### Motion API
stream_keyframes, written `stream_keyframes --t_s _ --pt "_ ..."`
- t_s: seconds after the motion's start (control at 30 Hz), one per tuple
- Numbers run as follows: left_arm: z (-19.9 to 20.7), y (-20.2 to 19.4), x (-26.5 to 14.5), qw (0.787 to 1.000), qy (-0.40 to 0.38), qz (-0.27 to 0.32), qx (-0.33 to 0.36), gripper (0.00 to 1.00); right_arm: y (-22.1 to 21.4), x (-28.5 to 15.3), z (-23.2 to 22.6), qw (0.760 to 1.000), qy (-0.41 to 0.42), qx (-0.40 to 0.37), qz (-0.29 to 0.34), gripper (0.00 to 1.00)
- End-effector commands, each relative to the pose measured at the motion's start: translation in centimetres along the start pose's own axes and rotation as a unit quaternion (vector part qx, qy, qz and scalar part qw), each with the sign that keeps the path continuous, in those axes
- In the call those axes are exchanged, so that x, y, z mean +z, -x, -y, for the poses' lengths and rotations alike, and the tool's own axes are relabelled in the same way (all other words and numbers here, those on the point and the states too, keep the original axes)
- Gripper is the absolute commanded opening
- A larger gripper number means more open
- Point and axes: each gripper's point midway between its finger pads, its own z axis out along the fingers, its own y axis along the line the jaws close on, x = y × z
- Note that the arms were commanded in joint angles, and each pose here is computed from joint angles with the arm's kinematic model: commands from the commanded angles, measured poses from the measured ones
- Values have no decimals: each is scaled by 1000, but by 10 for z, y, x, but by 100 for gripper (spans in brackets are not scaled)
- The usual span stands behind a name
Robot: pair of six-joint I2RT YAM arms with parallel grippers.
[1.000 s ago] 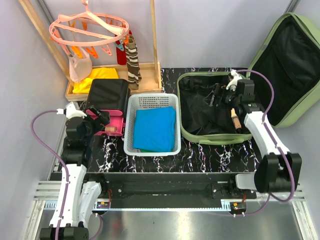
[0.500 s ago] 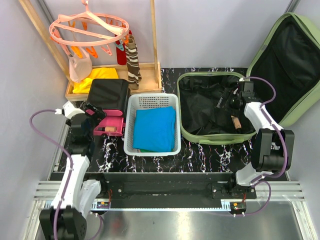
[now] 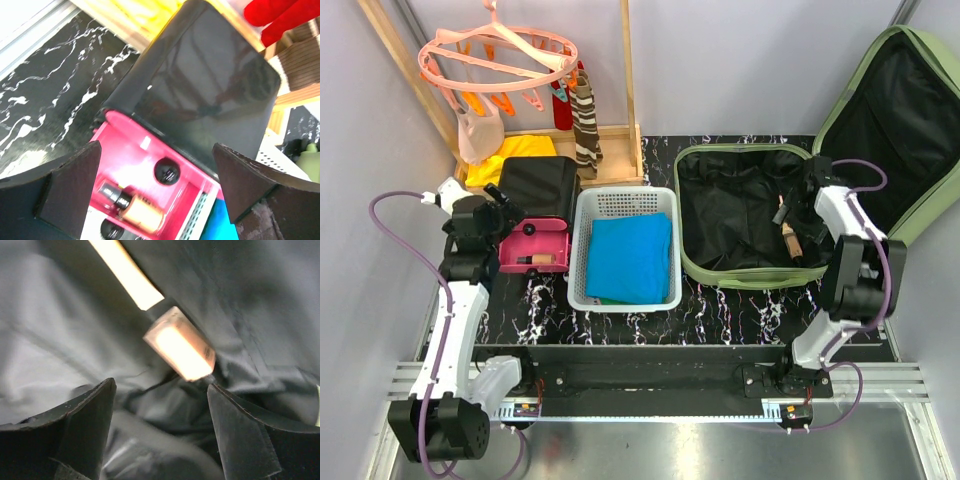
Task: Open, take out, and arrange the luggage
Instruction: Pick up the object with the right arm
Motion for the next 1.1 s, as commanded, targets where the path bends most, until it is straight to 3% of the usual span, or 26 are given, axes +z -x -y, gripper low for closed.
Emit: stream_keyframes --t_s 0.0,0.23,0.53,0.77,0.83,0.97,1.03,1.07 --pt "-8 11 -12 1000 22 13 -3 98 -19 25 19 996 -50 -53 -44 82" --pt "-16 22 -9 998 49 27 0 99 -16 39 26 994 -57 -95 -18 83" --pt "-19 41 -10 996 63 61 -9 99 -5 75 30 978 -80 -190 -35 80" --pt "-18 51 -8 995 68 73 -15 99 15 90 1 978 -28 -205 -28 65" --pt "-19 49 -6 995 72 72 -22 99 18 92 -1 978 -30 -204 -27 51" --pt "-15 49 -2 995 67 71 -23 99 1 96 11 973 -48 -215 -65 35" --pt "-16 49 -1 995 68 69 -17 99 -9 92 14 972 -44 -216 -76 37" --pt "-16 50 -1 995 69 71 -16 99 -12 89 15 973 -43 -215 -76 43"
